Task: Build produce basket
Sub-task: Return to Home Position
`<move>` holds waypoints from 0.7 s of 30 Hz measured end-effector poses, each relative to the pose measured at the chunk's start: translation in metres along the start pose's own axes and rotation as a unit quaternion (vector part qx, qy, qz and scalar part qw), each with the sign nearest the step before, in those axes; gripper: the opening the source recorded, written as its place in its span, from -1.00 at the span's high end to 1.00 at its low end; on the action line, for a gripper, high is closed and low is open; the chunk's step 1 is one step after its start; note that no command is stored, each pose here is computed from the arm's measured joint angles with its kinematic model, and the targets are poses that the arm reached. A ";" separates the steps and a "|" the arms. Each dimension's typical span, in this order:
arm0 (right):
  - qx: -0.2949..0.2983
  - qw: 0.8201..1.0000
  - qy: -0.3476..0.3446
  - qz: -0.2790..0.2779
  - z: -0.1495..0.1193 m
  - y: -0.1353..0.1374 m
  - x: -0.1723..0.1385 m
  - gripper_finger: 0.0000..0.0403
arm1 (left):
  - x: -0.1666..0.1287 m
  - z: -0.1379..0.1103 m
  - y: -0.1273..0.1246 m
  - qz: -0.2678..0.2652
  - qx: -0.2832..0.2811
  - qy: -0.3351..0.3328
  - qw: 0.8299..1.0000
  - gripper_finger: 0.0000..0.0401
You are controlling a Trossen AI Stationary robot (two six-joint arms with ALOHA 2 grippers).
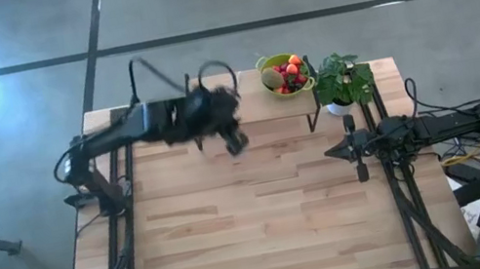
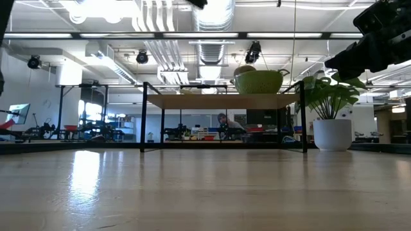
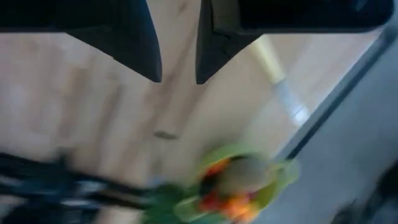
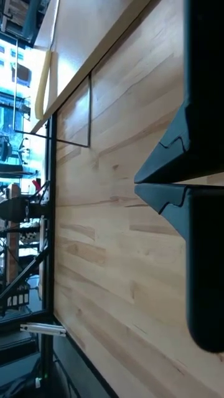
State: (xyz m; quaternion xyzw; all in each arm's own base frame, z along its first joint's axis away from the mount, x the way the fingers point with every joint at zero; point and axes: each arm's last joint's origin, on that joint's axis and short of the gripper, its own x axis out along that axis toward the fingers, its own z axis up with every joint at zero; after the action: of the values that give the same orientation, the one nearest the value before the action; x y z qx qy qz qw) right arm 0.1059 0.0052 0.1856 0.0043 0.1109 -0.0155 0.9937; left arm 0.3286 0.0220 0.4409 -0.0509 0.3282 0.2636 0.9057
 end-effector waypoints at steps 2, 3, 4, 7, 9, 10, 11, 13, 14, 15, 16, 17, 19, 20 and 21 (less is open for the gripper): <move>-0.003 1.000 0.000 0.000 0.000 0.000 0.000 0.96 | -0.008 -0.006 -0.022 -0.034 0.038 -0.031 0.998 0.52; -0.004 1.000 0.000 0.000 0.000 0.000 0.000 0.96 | -0.012 -0.010 -0.033 -0.050 0.056 -0.048 0.996 0.55; -0.005 1.000 0.000 0.000 0.000 0.000 0.000 0.96 | -0.015 -0.014 -0.042 -0.065 0.073 -0.063 0.993 0.58; -0.004 1.000 0.001 0.000 0.000 0.000 0.000 0.96 | -0.023 -0.030 -0.066 -0.106 0.114 -0.106 0.982 0.65; -0.001 1.000 0.002 0.000 0.000 0.000 0.000 0.96 | -0.028 -0.045 -0.075 -0.125 0.144 -0.124 0.974 0.69; -0.001 1.000 0.002 0.000 0.000 0.000 0.000 0.96 | -0.030 -0.053 -0.078 -0.133 0.157 -0.132 0.970 0.71; -0.004 1.000 0.002 0.000 0.000 0.000 0.000 0.96 | -0.032 -0.061 -0.080 -0.141 0.168 -0.141 0.965 0.73; -0.006 1.000 0.002 0.000 0.000 0.000 0.000 0.96 | -0.036 -0.079 -0.082 -0.156 0.181 -0.159 0.958 0.76; -0.006 1.000 0.002 0.000 0.000 0.000 0.000 0.96 | -0.037 -0.088 -0.081 -0.162 0.183 -0.169 0.955 0.78; -0.005 1.000 0.002 0.000 0.000 0.000 0.000 0.96 | -0.037 -0.096 -0.079 -0.168 0.184 -0.180 0.952 0.79; -0.003 1.000 0.002 0.000 0.000 0.000 0.000 0.96 | -0.037 -0.105 -0.075 -0.172 0.185 -0.189 0.949 0.80; 0.000 1.000 0.002 0.000 0.000 0.000 0.000 0.96 | -0.037 -0.114 -0.071 -0.175 0.185 -0.196 0.947 0.81; 0.000 1.000 0.002 0.000 0.000 0.000 0.000 0.96 | -0.037 -0.131 -0.059 -0.180 0.179 -0.213 0.943 0.83; 0.000 1.000 0.002 0.000 0.000 0.000 0.000 0.96 | -0.038 -0.140 -0.052 -0.184 0.175 -0.220 0.942 0.83; 0.000 1.000 0.002 0.000 0.000 0.000 0.000 0.96 | -0.037 -0.149 -0.045 -0.183 0.170 -0.226 0.942 0.84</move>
State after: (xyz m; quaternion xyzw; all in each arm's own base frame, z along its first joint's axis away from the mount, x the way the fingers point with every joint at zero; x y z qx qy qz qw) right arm 0.1063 0.0053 0.1853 0.0048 0.1130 -0.0154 0.9935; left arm 0.2428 -0.0721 0.3447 0.1056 0.1403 0.0380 0.9837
